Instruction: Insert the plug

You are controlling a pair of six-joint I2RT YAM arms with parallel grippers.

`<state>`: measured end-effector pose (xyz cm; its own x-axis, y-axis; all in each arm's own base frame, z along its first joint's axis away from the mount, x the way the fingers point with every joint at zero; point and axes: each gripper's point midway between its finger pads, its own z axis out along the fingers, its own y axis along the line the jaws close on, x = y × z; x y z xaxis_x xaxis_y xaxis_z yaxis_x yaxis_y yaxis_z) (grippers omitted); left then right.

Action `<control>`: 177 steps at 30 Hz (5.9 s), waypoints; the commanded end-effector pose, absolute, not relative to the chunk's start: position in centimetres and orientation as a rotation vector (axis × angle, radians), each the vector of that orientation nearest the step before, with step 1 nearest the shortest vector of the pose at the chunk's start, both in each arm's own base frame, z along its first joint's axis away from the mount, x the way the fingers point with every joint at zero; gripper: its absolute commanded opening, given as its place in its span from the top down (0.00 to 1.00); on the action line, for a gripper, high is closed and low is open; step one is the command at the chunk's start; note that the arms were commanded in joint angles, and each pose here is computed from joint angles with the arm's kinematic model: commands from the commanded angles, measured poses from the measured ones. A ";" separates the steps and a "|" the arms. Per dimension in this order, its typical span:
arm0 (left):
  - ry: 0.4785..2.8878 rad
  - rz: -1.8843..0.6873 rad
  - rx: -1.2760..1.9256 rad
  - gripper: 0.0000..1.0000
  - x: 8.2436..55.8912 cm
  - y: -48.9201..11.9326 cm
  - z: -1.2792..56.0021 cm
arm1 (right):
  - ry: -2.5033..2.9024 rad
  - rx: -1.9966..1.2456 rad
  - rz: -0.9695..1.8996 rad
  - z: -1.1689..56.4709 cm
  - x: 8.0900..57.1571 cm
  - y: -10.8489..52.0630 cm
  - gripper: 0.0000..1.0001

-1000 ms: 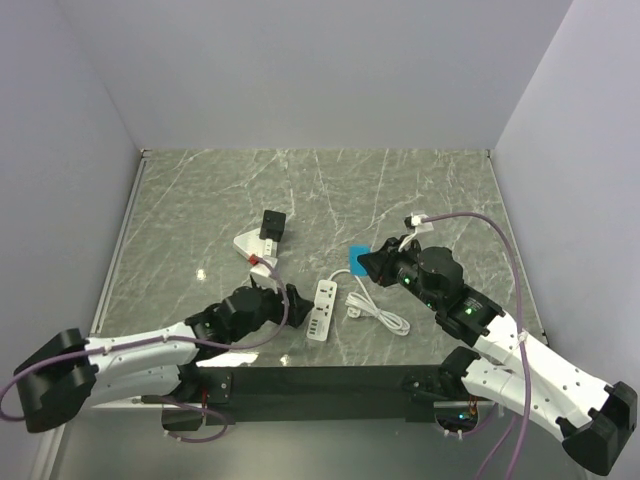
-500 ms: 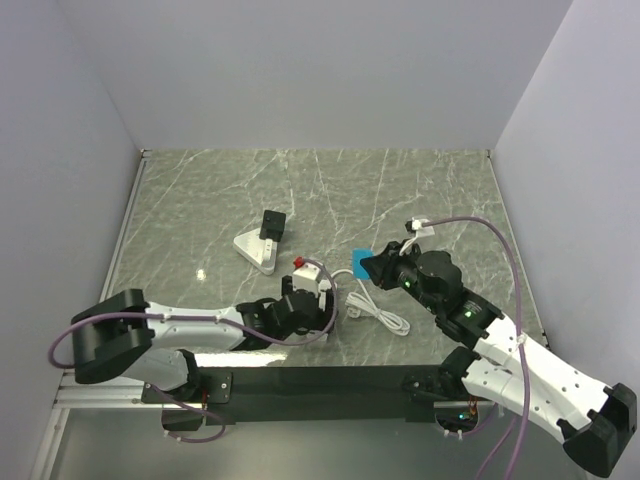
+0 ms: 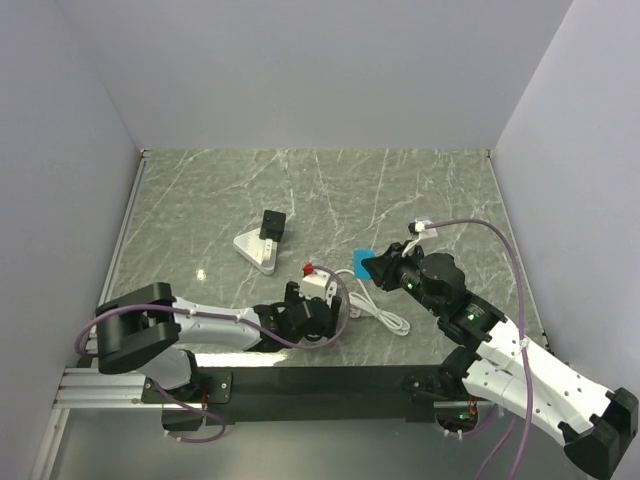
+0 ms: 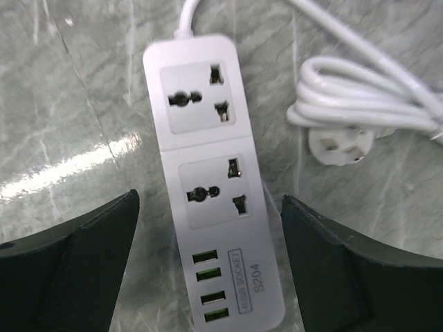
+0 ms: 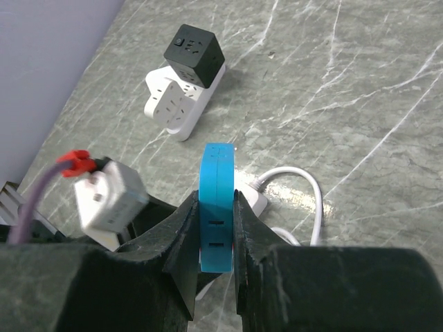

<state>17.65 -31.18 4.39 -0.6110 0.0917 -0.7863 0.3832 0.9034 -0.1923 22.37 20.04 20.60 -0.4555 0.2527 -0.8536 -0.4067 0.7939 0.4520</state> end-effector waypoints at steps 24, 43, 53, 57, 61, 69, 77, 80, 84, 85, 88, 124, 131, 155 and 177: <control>2.290 -0.337 0.194 1.00 27.4 -33.6 1.5 | 1.894 -0.066 0.682 20.3 23.5 19.0 1.00; 2.236 -0.536 0.121 0.17 28.4 -33.6 3.5 | 2.015 -0.044 0.579 18.7 25.6 19.8 1.00; 2.132 -0.612 0.100 0.12 27.5 -30.9 7.1 | 2.088 -0.031 0.547 18.7 27.1 22.0 1.00; 2.119 -0.628 0.093 0.19 27.5 -29.3 7.1 | 2.112 -0.033 0.512 18.6 27.6 23.8 1.00; 2.099 -0.662 0.107 0.22 27.5 -29.2 7.4 | 2.163 -0.021 0.468 17.1 28.3 24.6 1.00; 2.121 -0.744 0.124 0.30 27.6 -29.4 6.1 | 2.256 0.012 0.388 14.8 29.3 26.1 1.00; 2.118 -0.793 0.139 0.36 27.6 -30.0 6.0 | 2.304 0.031 0.335 13.1 29.8 26.4 1.00; 2.133 -0.807 0.148 0.37 27.4 -30.3 5.4 | 2.321 0.033 0.331 12.5 29.8 26.6 1.00; 2.154 -0.792 0.150 0.42 27.3 -30.2 4.7 | 2.332 0.040 0.327 11.9 30.0 26.9 1.00; 2.158 -0.786 0.148 0.44 27.4 -30.2 4.5 | 2.333 0.039 0.326 11.8 30.0 26.9 1.00; 2.166 -0.790 0.153 0.48 27.4 -30.3 4.3 | 2.336 0.041 0.322 11.8 30.2 27.1 1.00; 2.158 -0.850 0.174 0.59 26.7 -30.8 4.7 | 2.442 0.121 0.033 10.0 30.9 25.1 1.00; 2.155 -0.890 0.183 0.61 26.4 -31.3 4.6 | 2.457 0.117 0.029 9.2 30.6 25.3 1.00; 2.200 -0.875 0.196 0.73 26.5 -31.7 3.2 | 2.505 0.073 0.024 6.3 29.9 25.3 1.00; 2.240 -0.829 0.191 0.76 26.9 -31.7 2.0 | 2.580 0.060 0.046 2.6 28.2 24.2 1.00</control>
<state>27.74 -32.04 4.54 -0.6781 -0.1714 -0.7147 0.3824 0.7482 -0.5422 31.61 25.46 8.05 -0.7372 0.1091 -0.6668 0.0480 0.9928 0.1093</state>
